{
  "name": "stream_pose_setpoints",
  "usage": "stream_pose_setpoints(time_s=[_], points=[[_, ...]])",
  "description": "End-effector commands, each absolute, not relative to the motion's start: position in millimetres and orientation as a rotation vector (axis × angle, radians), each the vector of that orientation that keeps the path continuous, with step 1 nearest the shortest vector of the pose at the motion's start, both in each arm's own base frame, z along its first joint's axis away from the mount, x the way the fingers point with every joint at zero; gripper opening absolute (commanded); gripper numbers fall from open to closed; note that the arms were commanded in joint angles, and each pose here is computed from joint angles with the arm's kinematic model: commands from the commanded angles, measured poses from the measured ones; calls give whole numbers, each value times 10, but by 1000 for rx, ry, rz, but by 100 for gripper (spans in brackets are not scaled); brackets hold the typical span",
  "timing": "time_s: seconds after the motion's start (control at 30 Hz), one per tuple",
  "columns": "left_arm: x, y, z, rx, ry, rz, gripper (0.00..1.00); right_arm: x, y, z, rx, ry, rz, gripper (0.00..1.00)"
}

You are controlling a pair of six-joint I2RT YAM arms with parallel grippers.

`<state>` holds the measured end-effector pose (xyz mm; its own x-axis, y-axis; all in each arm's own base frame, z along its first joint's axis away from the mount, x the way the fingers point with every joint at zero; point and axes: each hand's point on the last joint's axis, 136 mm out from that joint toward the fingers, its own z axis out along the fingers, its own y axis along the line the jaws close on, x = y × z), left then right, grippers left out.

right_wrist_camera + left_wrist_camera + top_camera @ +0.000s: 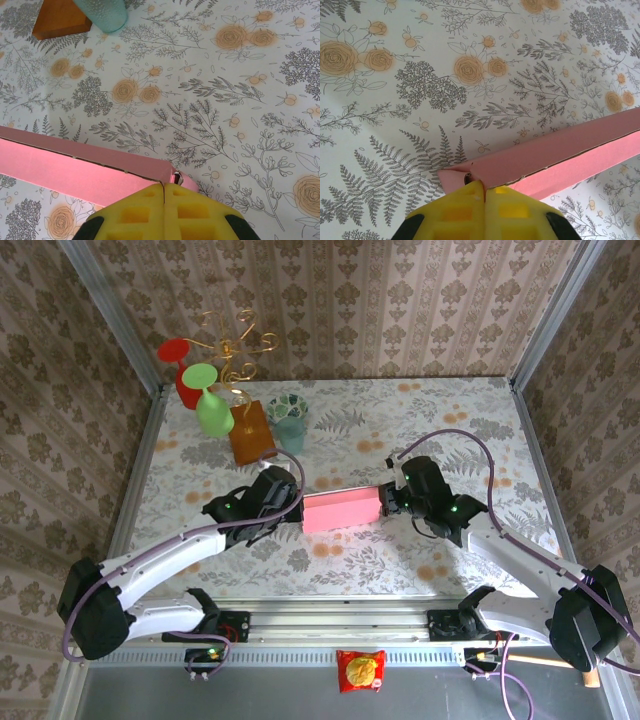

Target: Fold the paper box

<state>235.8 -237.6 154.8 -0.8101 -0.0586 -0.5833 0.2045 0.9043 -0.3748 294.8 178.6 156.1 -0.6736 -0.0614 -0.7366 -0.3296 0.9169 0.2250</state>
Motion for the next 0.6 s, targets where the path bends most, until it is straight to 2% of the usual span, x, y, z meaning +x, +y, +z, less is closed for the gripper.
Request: stream_pose_setpoints(time_s=[0.0,0.57], points=[[2221,-2235,1270,130,2545,-498,0,2867,1720,1430,-270,2327,399,0],[2124,-2193,1107,182,2465,-499,0,2780,1698,1264,-309,2283,389,0]])
